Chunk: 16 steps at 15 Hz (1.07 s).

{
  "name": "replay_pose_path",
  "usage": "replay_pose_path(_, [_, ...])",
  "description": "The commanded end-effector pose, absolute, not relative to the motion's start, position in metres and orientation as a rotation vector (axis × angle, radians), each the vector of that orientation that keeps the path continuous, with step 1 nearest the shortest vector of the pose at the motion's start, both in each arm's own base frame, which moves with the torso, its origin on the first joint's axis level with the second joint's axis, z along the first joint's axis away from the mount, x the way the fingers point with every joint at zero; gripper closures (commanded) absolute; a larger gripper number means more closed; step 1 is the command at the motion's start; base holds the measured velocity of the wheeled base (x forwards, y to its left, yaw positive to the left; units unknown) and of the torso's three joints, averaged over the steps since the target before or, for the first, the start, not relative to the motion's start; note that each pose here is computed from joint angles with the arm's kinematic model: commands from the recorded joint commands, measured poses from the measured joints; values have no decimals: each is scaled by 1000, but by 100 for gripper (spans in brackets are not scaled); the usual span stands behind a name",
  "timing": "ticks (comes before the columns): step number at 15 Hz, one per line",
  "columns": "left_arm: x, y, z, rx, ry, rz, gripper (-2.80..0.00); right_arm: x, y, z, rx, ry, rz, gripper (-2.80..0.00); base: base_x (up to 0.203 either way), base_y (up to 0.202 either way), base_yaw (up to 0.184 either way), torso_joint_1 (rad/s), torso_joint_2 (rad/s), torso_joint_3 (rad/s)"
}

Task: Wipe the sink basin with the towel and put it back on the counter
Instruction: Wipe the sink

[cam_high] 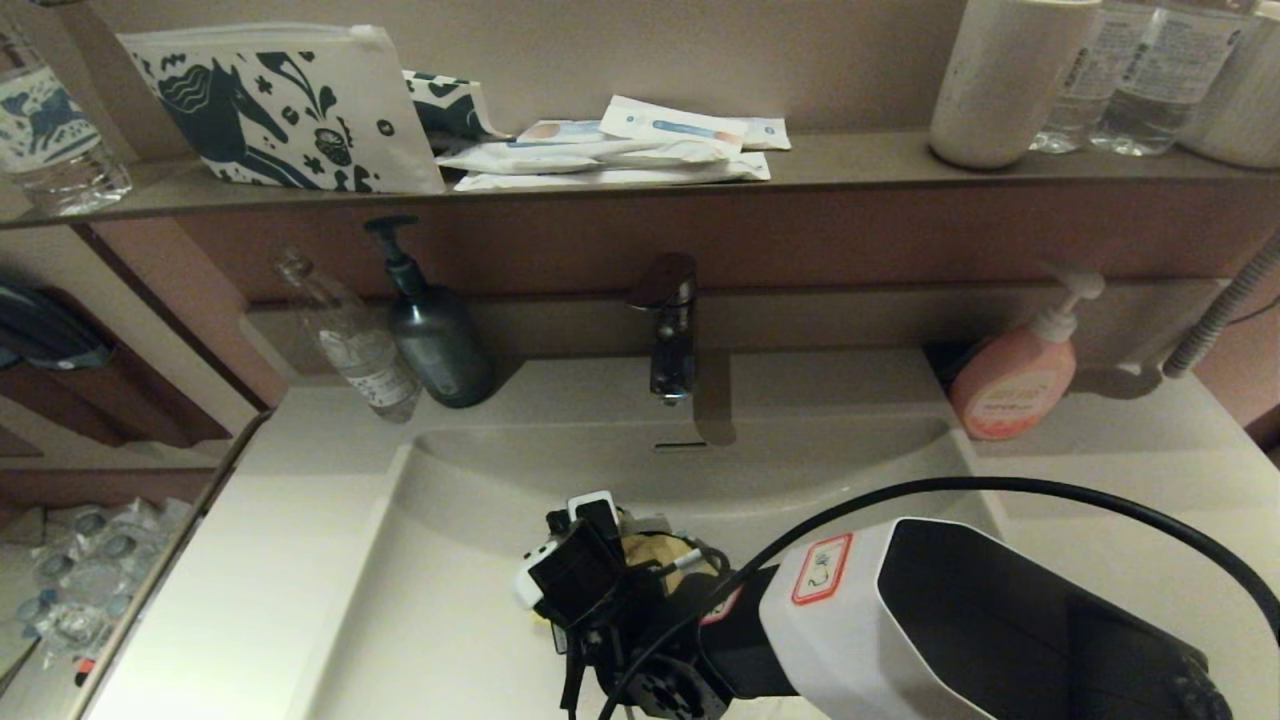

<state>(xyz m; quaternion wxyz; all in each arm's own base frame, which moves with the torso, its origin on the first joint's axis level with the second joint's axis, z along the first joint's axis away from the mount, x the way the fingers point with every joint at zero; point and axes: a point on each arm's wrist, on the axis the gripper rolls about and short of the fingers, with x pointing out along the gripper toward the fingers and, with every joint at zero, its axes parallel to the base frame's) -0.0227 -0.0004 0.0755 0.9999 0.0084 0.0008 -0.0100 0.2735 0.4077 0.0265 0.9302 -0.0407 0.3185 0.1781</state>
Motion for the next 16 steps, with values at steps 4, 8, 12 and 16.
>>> replay_pose_path(4, [-23,0,76,17,3,-20,0,274,398,73,-23,585,360,0,0,0,0,0,0,0])
replay_pose_path(8, [-23,0,76,17,3,-20,0,251,360,86,-101,661,330,0,0,0,0,0,0,0])
replay_pose_path(12, [-23,0,76,17,3,-20,0,224,305,107,-158,724,281,0,0,0,0,0,0,0])
replay_pose_path(16, [-23,0,76,17,3,-20,0,213,250,141,-134,718,208,0,0,0,0,0,0,0])
